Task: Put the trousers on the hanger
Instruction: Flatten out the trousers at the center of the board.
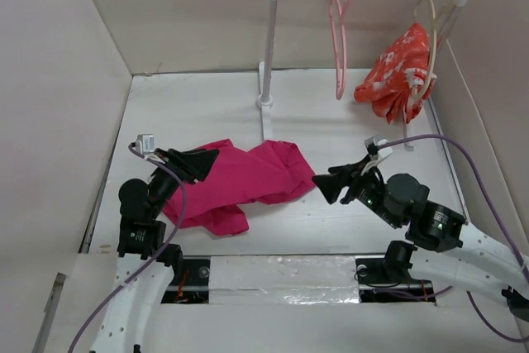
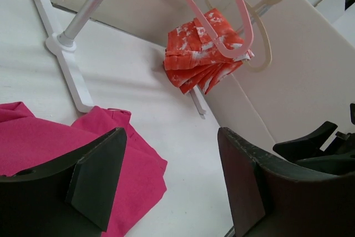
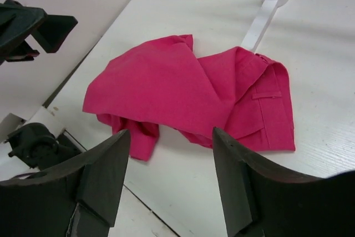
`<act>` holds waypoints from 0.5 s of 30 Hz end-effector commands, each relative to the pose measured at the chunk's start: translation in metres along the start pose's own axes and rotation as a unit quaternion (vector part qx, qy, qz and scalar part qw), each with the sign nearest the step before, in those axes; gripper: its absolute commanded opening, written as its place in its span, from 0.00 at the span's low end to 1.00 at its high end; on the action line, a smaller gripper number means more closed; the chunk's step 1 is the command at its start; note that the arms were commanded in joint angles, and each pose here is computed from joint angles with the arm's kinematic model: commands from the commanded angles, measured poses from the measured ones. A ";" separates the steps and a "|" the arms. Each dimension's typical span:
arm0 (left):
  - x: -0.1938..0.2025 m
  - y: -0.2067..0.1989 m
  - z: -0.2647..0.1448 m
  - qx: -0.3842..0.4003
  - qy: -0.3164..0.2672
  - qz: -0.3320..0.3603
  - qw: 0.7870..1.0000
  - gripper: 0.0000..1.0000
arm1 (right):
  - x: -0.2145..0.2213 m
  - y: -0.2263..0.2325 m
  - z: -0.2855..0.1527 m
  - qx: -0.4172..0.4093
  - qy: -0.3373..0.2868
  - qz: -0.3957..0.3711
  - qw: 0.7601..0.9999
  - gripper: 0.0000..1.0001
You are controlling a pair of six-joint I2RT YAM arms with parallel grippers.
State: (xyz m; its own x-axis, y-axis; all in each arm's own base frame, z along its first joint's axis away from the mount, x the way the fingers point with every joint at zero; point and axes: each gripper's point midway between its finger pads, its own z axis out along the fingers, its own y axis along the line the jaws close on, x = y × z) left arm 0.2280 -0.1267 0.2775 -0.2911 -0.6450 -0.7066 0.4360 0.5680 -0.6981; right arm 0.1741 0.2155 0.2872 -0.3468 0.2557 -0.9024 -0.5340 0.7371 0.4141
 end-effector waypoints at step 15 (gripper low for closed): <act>0.028 -0.047 0.101 0.064 0.049 0.008 0.997 0.15 | 0.099 -0.032 0.009 0.031 0.080 0.067 0.994 0.00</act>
State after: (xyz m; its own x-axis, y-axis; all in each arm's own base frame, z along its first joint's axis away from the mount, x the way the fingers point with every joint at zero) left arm 0.2819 -0.1810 0.2502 -0.4533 -0.6147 -0.6455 0.4105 0.4989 -0.7633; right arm 0.1595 0.2161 0.1741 -0.5366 0.1687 -0.8268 -0.4507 0.7710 0.4499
